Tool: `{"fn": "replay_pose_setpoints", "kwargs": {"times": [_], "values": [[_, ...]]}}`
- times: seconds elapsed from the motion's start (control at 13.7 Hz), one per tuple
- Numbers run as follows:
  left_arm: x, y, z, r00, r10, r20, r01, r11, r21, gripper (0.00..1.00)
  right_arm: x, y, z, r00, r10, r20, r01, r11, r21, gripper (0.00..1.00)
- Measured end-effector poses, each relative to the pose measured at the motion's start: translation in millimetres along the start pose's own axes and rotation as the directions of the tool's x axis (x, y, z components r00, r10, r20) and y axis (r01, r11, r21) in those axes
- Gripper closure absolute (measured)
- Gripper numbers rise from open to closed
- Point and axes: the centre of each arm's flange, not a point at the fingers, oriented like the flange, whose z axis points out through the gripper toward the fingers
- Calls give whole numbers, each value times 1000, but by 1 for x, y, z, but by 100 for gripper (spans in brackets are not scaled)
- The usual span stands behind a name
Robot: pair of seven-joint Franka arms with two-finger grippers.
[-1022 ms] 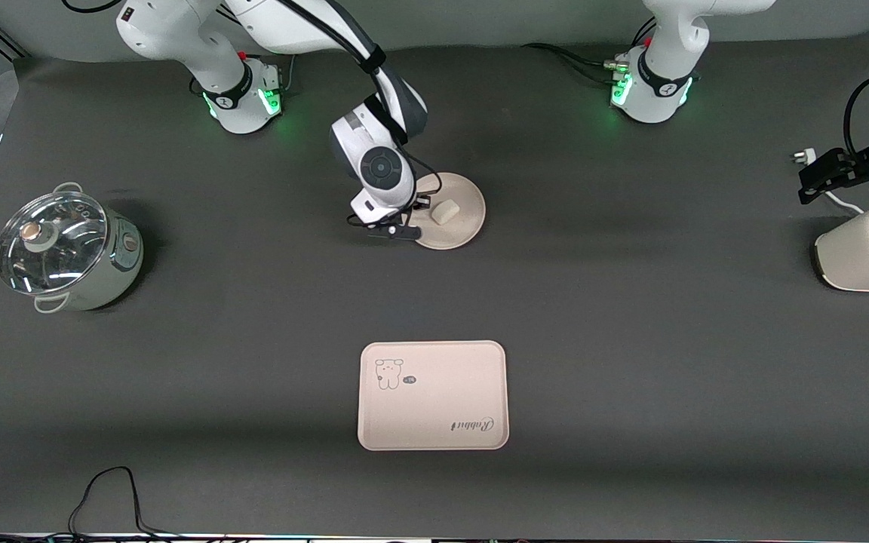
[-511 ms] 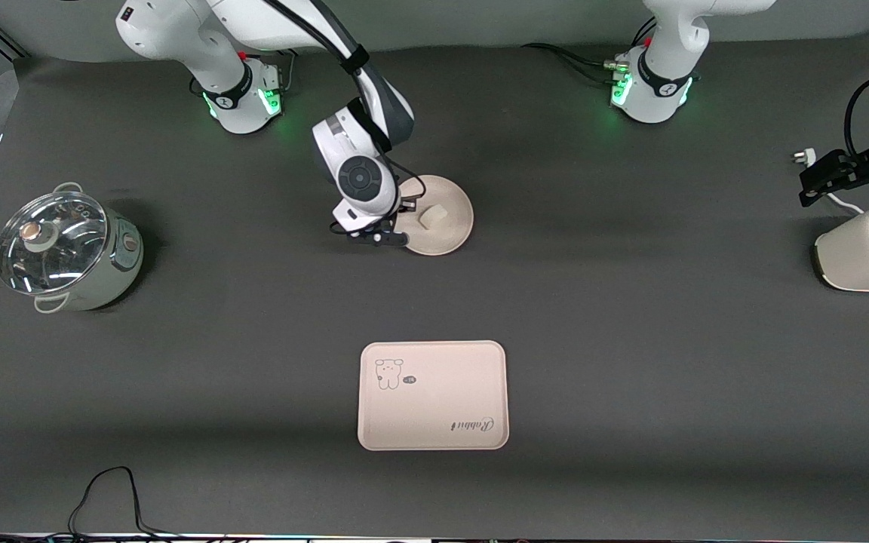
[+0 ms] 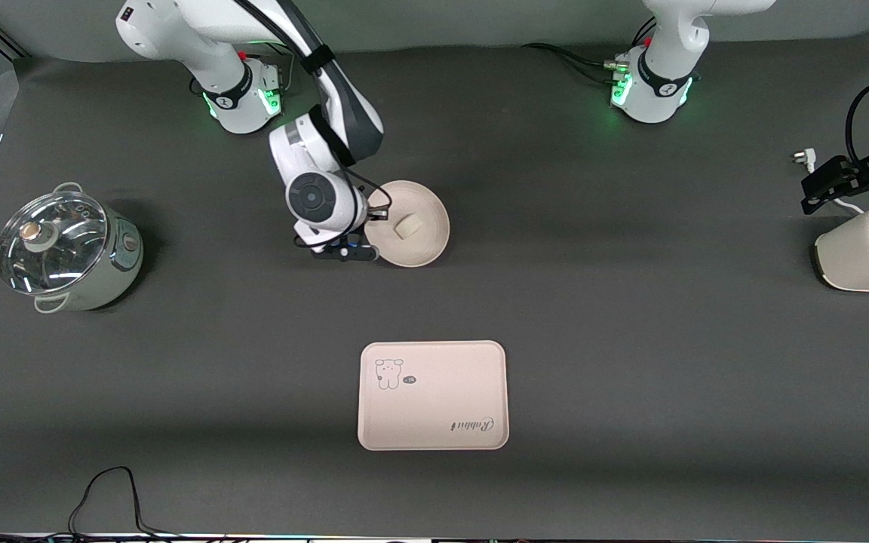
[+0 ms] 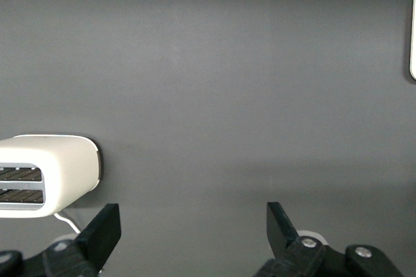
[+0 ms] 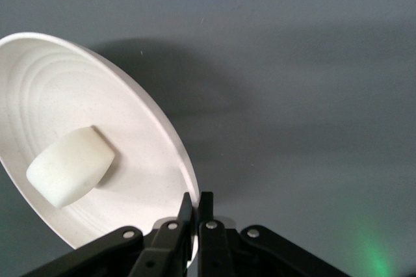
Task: Place bun in plate and plate on tray
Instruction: 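Carry the plate with the right gripper onto the white tray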
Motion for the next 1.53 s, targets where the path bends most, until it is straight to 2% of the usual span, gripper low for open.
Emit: {"fn": "replay_pose_setpoints", "kwargs": {"times": [0.15,0.37,0.58,0.73,0.95,1.17,1.31,1.53], "values": [[3,-1,4,1000,-3,8,3,1000,1,0,12,10,-32,1000,10,-7,-10,1000,17,95],[7,-1,-4,1000,-4,6,4,1000,2,0,35,31,-80,998,50,-47,-47,997,68,95],[16,-1,-4,1000,-5,8,5,1000,5,0,63,41,-123,991,107,-85,-91,980,177,95],[23,-2,4,1000,-6,27,6,1000,8,0,95,30,-134,985,143,-101,-115,963,242,95],[31,-2,14,999,-9,43,8,1000,11,0,152,6,-105,973,184,-135,-146,956,253,95],[36,-4,15,999,-12,44,11,1000,12,0,204,5,-56,949,252,-190,-190,937,292,95],[38,-3,18,999,-11,51,11,1000,13,0,222,9,-35,939,278,-201,-211,930,301,95],[41,-3,26,997,-10,74,9,1000,14,0,225,7,-35,930,313,-194,-244,918,313,95]]}}
